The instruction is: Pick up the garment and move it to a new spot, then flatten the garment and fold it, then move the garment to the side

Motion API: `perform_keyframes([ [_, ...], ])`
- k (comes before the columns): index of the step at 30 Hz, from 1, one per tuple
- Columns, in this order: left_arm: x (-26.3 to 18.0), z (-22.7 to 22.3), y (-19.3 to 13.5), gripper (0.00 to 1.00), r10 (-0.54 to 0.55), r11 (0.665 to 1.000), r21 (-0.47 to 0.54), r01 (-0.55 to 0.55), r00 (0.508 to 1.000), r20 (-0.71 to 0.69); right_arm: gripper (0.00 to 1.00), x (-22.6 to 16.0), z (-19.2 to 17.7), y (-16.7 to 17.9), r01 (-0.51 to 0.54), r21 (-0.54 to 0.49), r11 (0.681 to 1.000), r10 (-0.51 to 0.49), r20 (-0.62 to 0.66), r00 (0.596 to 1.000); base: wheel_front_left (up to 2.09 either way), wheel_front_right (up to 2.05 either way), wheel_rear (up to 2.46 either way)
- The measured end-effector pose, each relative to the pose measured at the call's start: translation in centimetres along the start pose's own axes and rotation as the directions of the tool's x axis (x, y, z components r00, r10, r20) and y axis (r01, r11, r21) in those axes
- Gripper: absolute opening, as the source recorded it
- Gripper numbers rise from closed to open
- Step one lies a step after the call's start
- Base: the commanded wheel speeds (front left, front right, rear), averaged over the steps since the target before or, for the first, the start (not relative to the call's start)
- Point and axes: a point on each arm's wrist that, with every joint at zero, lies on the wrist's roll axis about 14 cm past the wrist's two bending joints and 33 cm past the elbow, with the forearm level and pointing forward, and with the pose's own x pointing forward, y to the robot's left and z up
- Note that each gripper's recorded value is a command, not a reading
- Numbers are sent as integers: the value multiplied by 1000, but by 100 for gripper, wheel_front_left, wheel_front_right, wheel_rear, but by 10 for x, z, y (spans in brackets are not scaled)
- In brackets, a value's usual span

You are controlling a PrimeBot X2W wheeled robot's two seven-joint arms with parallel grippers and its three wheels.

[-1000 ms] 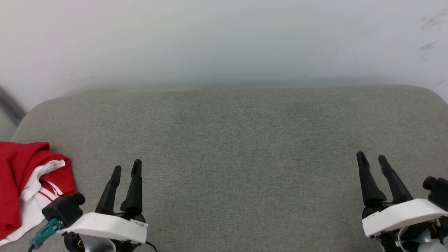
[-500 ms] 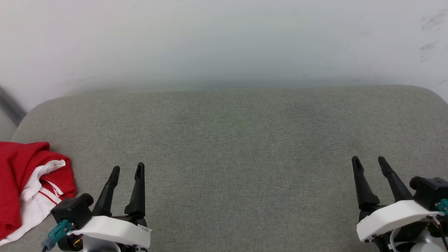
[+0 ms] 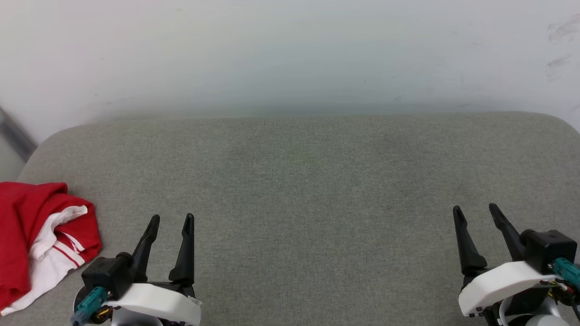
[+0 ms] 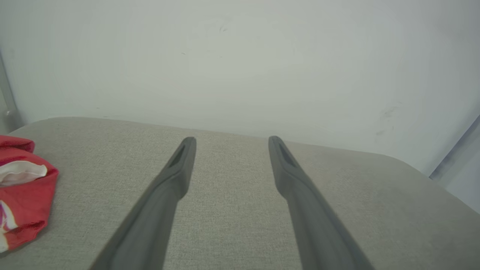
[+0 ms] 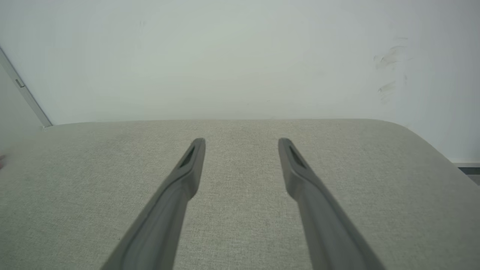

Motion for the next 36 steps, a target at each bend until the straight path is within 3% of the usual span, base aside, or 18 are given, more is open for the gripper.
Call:
perform_keyframes([
  [15, -5, -6, -7, 100, -36, 992, 122, 37, 999, -12, 100, -2, -1, 0, 1, -100, 995, -1, 0, 1000, 0, 0, 0],
  [36, -7, -5, -8, 100, -56, 973, 223, 55, 998, -4, 100, -4, 4, -9, 29, -151, 988, -25, 28, 999, 0, 0, 0],
])
